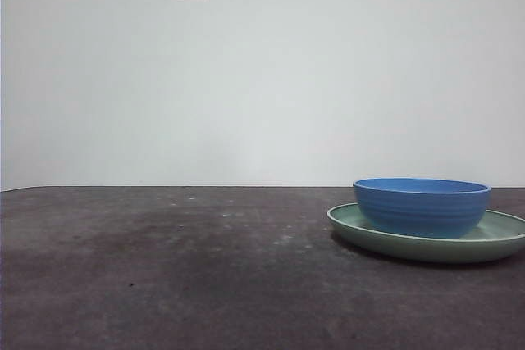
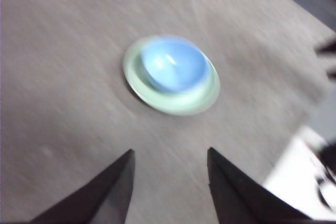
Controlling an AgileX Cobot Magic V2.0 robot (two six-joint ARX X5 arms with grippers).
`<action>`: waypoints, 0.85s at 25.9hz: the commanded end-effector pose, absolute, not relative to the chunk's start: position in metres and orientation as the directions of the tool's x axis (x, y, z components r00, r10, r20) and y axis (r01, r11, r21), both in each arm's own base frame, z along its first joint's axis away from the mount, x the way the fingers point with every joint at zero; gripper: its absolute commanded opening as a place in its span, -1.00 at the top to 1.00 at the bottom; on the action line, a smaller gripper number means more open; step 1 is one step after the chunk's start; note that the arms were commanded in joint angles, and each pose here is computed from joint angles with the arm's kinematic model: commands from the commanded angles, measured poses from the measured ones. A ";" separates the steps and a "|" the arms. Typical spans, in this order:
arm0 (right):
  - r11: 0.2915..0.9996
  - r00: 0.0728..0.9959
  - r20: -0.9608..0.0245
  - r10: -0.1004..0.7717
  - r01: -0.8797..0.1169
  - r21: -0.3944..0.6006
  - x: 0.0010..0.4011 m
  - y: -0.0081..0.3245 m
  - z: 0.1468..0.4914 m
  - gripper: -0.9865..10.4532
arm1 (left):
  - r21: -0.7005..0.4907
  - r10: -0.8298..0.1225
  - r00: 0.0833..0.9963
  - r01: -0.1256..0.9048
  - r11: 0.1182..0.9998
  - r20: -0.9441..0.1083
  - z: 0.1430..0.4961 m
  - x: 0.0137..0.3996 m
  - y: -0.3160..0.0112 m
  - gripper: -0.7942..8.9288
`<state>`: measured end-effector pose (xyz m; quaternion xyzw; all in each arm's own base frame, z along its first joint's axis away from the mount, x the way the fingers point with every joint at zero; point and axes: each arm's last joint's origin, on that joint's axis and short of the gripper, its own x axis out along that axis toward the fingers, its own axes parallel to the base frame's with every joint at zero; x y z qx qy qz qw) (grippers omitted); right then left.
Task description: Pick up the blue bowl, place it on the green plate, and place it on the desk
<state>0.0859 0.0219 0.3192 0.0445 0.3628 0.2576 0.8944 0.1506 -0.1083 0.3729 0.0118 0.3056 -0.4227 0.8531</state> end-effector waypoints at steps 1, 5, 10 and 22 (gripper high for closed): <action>0.863 0.616 -0.612 0.496 -0.430 0.267 0.086 0.022 0.325 0.19 | -0.272 -0.743 0.389 0.756 0.595 -0.545 0.350 0.146 -0.109 0.38; 0.863 0.613 -0.615 0.496 -0.429 0.268 0.085 0.022 0.324 0.19 | -0.338 -0.794 0.291 0.787 0.516 -0.533 0.324 0.139 -0.107 0.38; 0.863 0.612 -0.616 0.496 -0.427 0.270 0.085 0.022 0.324 0.19 | -0.372 -0.802 0.246 0.787 0.493 -0.544 0.310 0.139 -0.108 0.38; 0.868 0.613 -0.618 0.492 -0.399 0.296 0.085 0.022 0.324 0.19 | -0.361 -0.811 0.260 0.795 0.488 -0.524 0.312 0.140 -0.109 0.38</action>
